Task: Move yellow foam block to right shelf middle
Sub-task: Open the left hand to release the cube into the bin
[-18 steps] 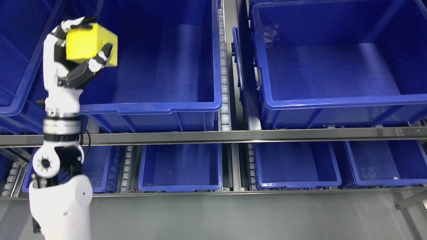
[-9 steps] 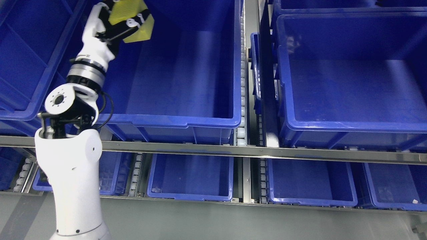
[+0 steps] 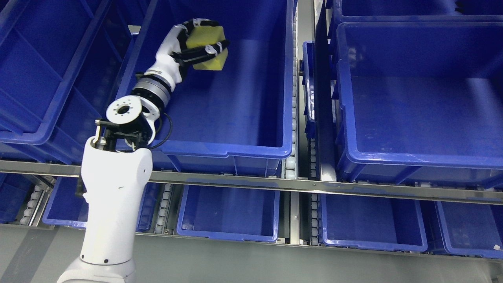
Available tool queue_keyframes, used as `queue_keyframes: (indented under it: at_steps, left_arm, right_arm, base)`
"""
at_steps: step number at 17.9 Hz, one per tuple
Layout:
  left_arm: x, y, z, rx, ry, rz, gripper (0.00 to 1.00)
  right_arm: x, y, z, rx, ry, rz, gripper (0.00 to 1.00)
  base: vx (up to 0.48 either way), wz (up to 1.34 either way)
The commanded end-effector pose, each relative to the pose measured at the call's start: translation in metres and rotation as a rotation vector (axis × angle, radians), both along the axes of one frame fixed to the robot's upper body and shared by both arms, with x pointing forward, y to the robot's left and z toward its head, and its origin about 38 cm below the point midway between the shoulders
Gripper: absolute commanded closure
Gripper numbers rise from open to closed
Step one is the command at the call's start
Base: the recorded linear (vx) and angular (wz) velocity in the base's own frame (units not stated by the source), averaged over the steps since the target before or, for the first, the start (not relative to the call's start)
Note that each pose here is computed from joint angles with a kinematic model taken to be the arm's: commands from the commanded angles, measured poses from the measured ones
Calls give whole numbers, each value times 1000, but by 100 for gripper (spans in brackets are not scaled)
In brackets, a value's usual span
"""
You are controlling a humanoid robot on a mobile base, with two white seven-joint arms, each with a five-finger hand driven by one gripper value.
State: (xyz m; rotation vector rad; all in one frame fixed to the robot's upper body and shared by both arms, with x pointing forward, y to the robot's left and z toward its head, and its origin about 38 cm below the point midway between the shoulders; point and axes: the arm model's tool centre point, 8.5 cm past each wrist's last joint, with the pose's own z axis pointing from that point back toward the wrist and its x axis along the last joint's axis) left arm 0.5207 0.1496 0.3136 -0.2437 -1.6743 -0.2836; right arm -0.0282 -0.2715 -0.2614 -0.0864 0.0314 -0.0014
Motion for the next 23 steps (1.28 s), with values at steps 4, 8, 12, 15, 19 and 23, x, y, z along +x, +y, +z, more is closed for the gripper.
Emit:
queue_keyframes:
  at_steps: [4, 8, 12, 15, 19, 23]
  left_arm:
    - [8, -53, -45, 198, 128, -98, 1]
    - [8, -39, -3, 139, 34, -72, 0]
    - [-17, -22, 41, -15, -353, -79, 0]
    - [-58, -15, 33, -153, -771, -108, 0]
    - [-106, -4, -1, -219, -838, -96, 0]
    - [-120, 39, -37, -222, -780, 35, 0]
  right_arm:
    - [6, -11, 1, -19, -19, -2, 0]
    - [6, -11, 1, -19, -18, 0, 0]
    - [6, -11, 1, -19, -19, -2, 0]
    - [6, -11, 1, -19, -18, 0, 0]
    - [6, -11, 1, -19, -19, -2, 0]
    - [6, -11, 1, -19, -18, 0, 0]
  base:
    - [0, 0]
    - [0, 0]
    - [0, 0]
    - [0, 0]
    - [0, 0]
    - [0, 0]
